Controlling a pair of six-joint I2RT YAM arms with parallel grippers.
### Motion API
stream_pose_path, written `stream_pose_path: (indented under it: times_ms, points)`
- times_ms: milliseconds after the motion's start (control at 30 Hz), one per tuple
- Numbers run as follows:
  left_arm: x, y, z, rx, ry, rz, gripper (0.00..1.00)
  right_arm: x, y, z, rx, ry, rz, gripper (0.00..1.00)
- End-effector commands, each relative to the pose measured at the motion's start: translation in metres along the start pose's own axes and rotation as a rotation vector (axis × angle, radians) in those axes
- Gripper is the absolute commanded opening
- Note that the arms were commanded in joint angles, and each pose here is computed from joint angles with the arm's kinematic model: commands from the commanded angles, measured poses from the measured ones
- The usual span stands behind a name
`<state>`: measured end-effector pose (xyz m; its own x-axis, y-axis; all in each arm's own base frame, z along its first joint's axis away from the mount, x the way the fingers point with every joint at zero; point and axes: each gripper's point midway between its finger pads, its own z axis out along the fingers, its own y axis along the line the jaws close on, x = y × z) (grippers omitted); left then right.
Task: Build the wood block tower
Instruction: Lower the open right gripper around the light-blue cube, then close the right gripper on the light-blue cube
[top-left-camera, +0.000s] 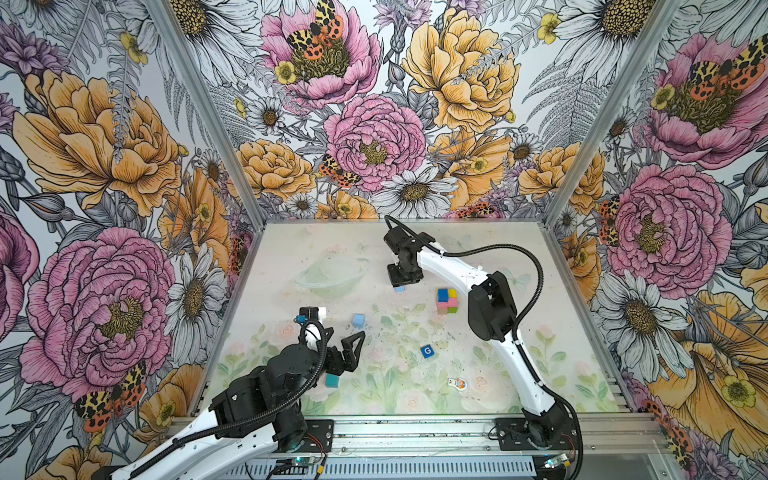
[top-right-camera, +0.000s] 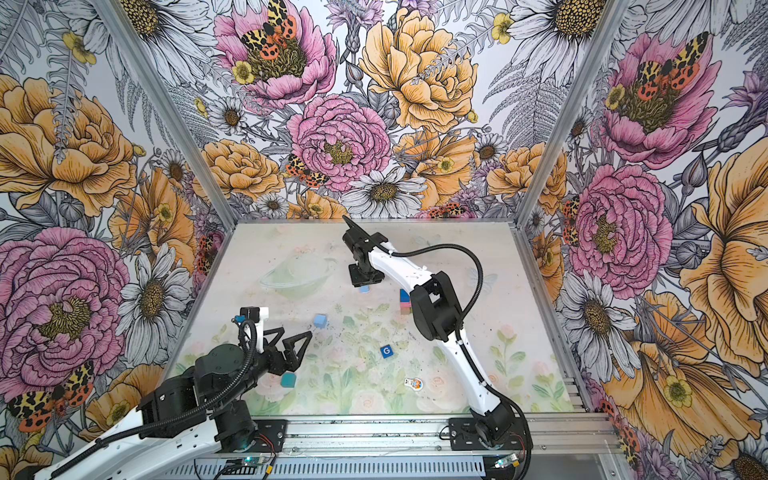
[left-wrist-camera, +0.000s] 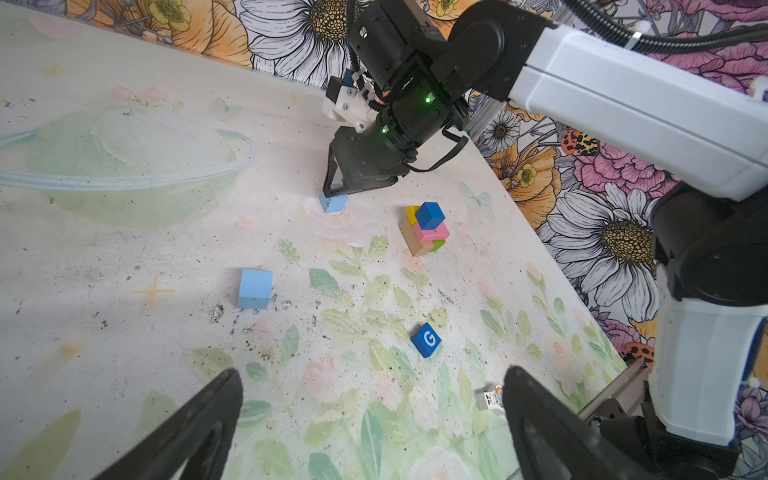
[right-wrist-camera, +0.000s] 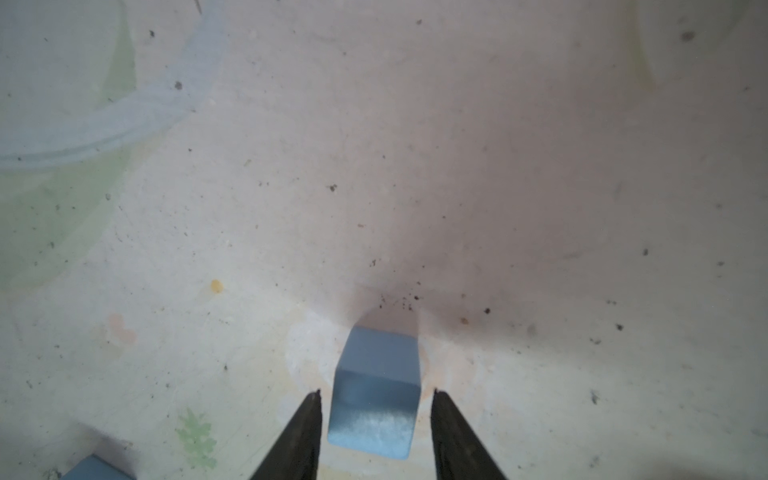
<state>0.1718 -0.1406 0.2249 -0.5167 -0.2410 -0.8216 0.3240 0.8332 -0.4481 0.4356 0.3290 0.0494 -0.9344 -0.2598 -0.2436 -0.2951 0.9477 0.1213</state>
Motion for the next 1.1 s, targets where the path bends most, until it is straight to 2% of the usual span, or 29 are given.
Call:
stream_pose_path:
  times_ms: [0,300,500,633,767,933,1067]
  points:
    - [0.001,0.002,0.0,-0.001,-0.005,0.006,0.99,-0.005,-0.004,0.003,0.019,-0.01,0.018,0.44]
    - [0.001,0.002,0.0,-0.002,-0.004,0.005,0.99,-0.007,-0.004,0.007,0.013,-0.008,0.021,0.42]
    - [0.001,0.003,0.001,-0.007,-0.004,0.006,0.99,-0.011,0.0,0.004,-0.004,-0.019,0.022,0.33]
    - [0.001,0.003,0.0,-0.007,-0.003,0.006,0.99,-0.014,0.003,-0.006,-0.016,-0.036,0.021,0.31]
    - [0.001,0.003,0.001,-0.008,-0.003,0.006,0.99,-0.015,0.004,-0.014,-0.024,-0.044,0.018,0.32]
    - [0.002,0.002,0.0,0.0,-0.001,0.002,0.99,-0.008,0.0,-0.005,-0.008,-0.018,0.022,0.32]
    - [0.001,0.003,-0.002,0.005,-0.007,-0.003,0.99,-0.003,-0.002,-0.001,0.001,-0.003,0.028,0.37]
